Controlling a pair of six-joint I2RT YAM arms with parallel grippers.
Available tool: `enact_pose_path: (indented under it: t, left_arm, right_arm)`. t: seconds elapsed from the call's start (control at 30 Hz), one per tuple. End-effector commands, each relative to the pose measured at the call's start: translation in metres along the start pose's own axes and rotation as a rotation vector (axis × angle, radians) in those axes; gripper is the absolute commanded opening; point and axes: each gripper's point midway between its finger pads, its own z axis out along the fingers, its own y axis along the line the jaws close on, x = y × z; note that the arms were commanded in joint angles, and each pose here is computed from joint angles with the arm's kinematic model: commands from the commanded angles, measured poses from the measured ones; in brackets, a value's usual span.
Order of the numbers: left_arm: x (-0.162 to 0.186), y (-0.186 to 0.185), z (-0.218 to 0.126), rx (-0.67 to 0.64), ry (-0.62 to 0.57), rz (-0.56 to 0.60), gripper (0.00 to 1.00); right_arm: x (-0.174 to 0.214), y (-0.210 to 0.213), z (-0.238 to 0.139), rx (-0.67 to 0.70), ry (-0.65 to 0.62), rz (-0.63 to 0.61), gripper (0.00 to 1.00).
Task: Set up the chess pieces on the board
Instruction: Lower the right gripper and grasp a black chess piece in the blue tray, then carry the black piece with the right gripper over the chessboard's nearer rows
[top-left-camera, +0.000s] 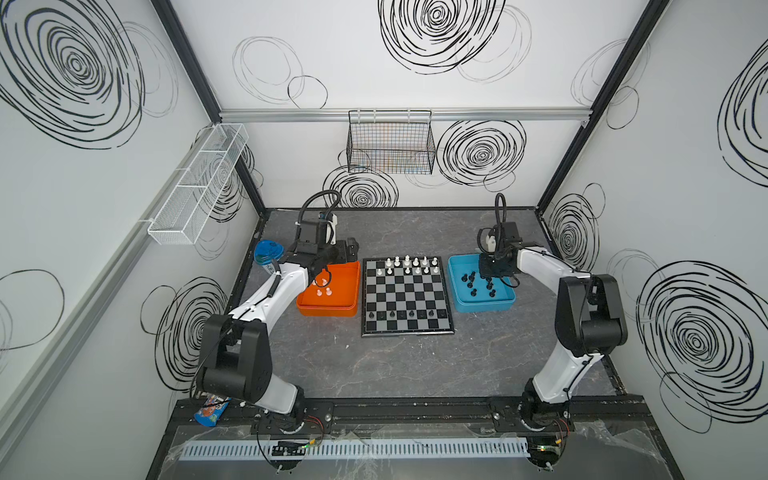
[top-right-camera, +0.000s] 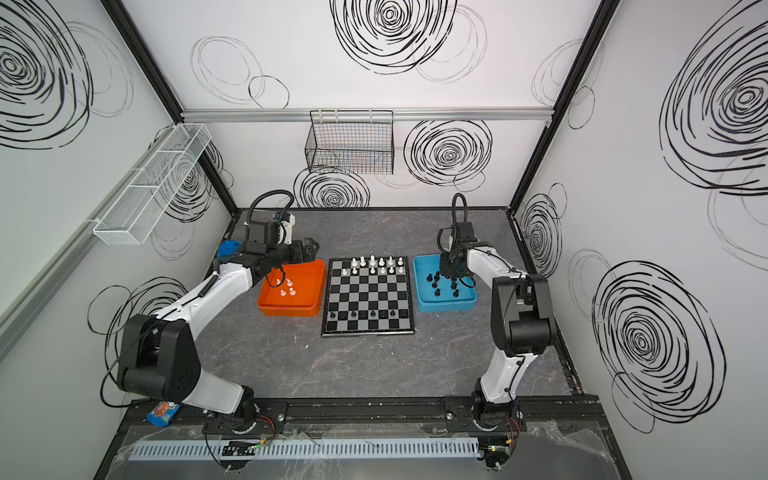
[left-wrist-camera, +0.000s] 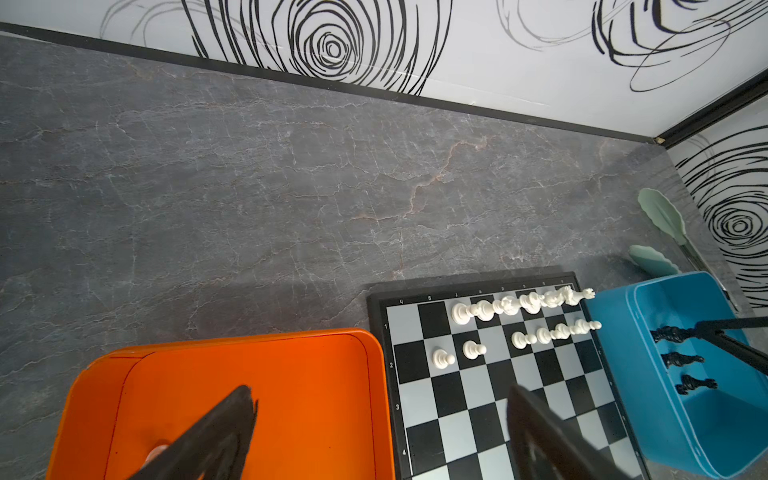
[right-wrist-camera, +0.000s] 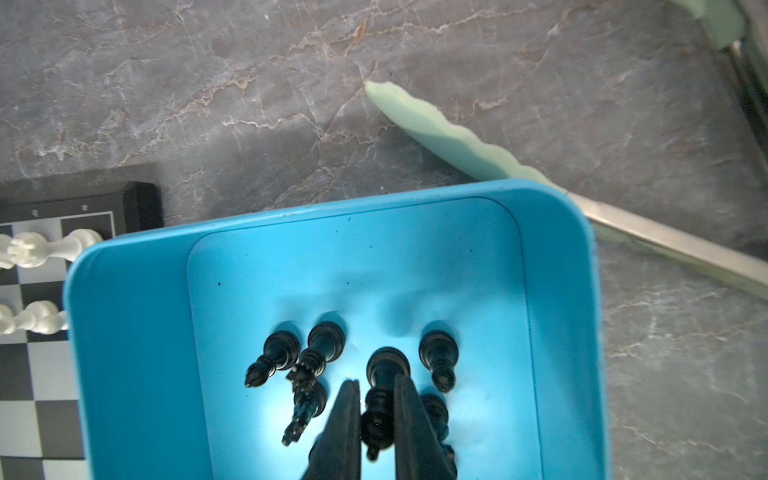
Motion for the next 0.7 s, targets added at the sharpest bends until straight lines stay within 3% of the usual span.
enact_pose_path:
  t: [0.0,0.33,0.67]
  left_arm:
    - [-0.016,-0.003,0.0,0.02,-0.04,-0.008,0.97]
    - [-0.015,-0.004,0.001,0.027,-0.037,-0.013,0.97]
    - [-0.016,-0.003,0.001,0.025,-0.037,-0.012,0.97]
  right_arm:
    - [-0.016,0.012,-0.029,-0.012,-0.049,-0.037,0.14]
    - [-0.017,0.081,-0.074,-0.104,-0.07,-0.188,0.14]
    - [0.047,0.162,-0.098,-0.257,-0.003,-0.347,0.13]
